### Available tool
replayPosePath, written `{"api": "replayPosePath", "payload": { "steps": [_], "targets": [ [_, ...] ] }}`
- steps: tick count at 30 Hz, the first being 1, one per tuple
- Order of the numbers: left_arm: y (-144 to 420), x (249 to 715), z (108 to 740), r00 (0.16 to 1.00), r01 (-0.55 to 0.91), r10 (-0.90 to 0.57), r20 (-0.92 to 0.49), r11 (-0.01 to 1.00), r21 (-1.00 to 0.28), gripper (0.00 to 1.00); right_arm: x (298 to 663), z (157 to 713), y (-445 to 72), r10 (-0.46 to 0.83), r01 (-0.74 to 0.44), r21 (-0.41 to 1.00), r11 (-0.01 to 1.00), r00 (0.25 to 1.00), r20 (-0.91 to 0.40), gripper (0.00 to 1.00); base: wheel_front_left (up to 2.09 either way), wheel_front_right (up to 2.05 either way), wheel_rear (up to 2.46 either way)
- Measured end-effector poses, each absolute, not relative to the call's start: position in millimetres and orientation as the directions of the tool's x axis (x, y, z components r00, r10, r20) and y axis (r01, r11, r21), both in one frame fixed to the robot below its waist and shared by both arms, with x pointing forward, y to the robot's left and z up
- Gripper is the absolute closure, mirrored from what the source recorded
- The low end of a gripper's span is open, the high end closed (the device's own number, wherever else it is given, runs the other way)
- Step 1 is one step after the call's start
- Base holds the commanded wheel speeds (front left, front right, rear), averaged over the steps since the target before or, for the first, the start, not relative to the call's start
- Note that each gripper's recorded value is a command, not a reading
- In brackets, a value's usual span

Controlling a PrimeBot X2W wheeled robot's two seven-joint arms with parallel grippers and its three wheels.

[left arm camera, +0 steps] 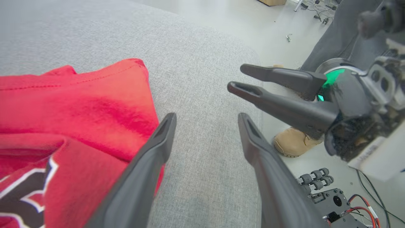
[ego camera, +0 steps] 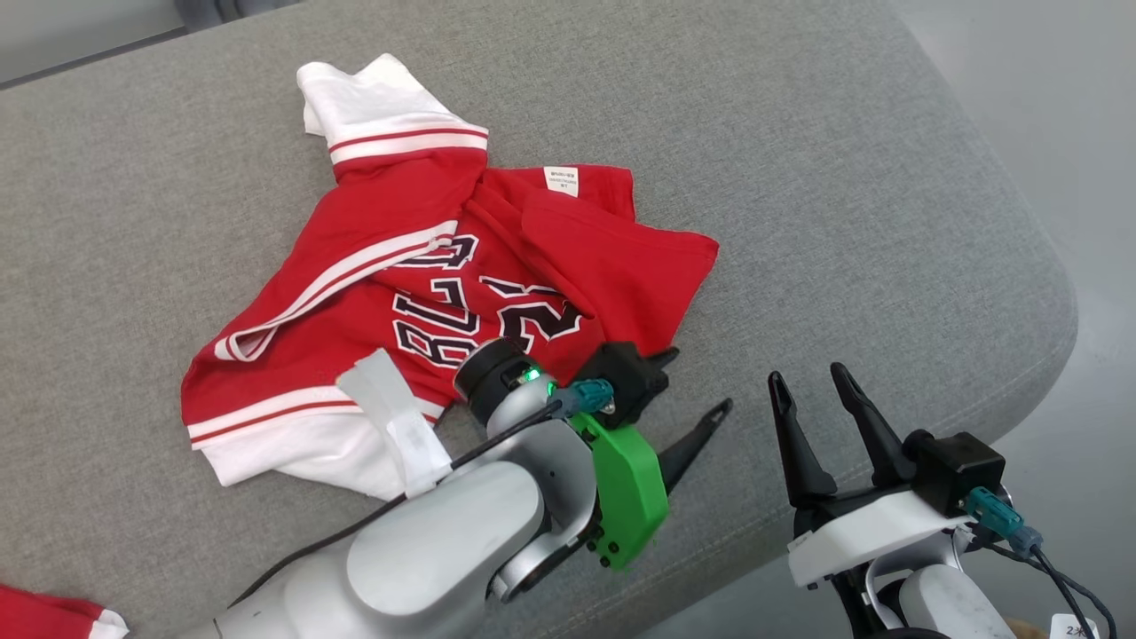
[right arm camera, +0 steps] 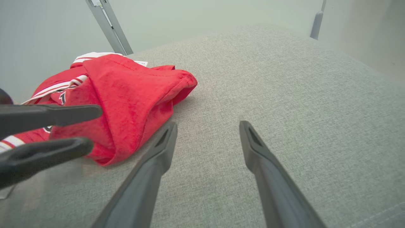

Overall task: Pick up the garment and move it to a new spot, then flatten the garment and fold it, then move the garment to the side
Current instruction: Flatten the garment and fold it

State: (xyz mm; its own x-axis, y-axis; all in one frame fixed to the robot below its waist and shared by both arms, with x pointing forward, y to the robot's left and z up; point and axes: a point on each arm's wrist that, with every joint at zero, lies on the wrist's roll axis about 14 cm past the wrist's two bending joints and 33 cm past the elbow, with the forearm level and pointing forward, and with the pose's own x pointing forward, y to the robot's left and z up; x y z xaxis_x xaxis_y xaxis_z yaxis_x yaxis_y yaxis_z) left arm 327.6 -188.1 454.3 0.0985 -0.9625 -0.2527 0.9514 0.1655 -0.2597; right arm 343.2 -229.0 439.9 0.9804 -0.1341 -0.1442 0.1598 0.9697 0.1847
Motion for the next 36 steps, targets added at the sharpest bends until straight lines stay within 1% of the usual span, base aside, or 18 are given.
{"api": "replayPosePath", "payload": {
  "steps": [5,8,13,23,24,25,26,27,31,34,35,36],
  "targets": [
    [-192,361,468,0.219,0.937,-0.945,-0.242,0.273,-0.217,0.0,344,441,-227,-0.128,0.153,0.184,0.971,0.982,-0.141,0.0,0.0,0.0,0.0],
    [-201,369,470,0.245,0.927,-0.938,-0.245,0.3,-0.223,0.0,345,442,-227,-0.129,0.154,0.187,0.97,0.982,-0.137,0.0,0.0,0.0,0.0],
    [-210,381,463,0.263,0.921,-0.927,-0.267,0.324,-0.216,0.0,343,439,-230,-0.14,0.168,0.191,0.967,0.979,-0.149,0.0,0.0,0.0,0.0],
    [-208,390,414,0.256,0.903,-0.889,-0.381,0.361,-0.235,0.0,341,436,-236,-0.166,0.197,0.194,0.961,0.972,-0.165,0.0,0.0,0.0,0.0],
    [-208,391,410,0.256,0.901,-0.886,-0.387,0.364,-0.237,0.04,341,434,-237,-0.167,0.199,0.194,0.96,0.971,-0.169,0.0,0.0,0.0,0.0],
    [-207,392,405,0.255,0.9,-0.883,-0.394,0.366,-0.238,0.16,341,433,-237,-0.169,0.202,0.194,0.96,0.97,-0.174,0.0,0.0,0.0,0.0],
    [-207,393,402,0.255,0.899,-0.88,-0.4,0.368,-0.238,0.31,341,432,-238,-0.17,0.204,0.193,0.96,0.969,-0.177,0.0,0.0,0.0,0.0],
    [-207,395,398,0.255,0.898,-0.878,-0.406,0.371,-0.237,0.51,341,431,-238,-0.172,0.206,0.192,0.959,0.968,-0.181,0.0,0.0,0.0,0.0],
    [-207,396,388,0.247,0.898,-0.873,-0.421,0.369,-0.239,0.64,340,429,-241,-0.182,0.218,0.192,0.957,0.965,-0.19,0.0,0.0,0.0,0.0],
    [-208,397,386,0.243,0.902,-0.874,-0.42,0.363,-0.235,0.96,339,428,-242,-0.186,0.223,0.194,0.955,0.964,-0.192,0.0,0.0,0.0,0.0],
    [-208,397,386,0.243,0.902,-0.874,-0.42,0.363,-0.235,1.0,339,428,-242,-0.186,0.223,0.194,0.955,0.964,-0.192,0.0,0.0,0.0,0.0],
    [-209,397,387,0.241,0.903,-0.876,-0.417,0.36,-0.234,1.0,339,428,-242,-0.187,0.224,0.195,0.955,0.963,-0.192,0.0,0.0,0.0,0.0]
  ]
}}
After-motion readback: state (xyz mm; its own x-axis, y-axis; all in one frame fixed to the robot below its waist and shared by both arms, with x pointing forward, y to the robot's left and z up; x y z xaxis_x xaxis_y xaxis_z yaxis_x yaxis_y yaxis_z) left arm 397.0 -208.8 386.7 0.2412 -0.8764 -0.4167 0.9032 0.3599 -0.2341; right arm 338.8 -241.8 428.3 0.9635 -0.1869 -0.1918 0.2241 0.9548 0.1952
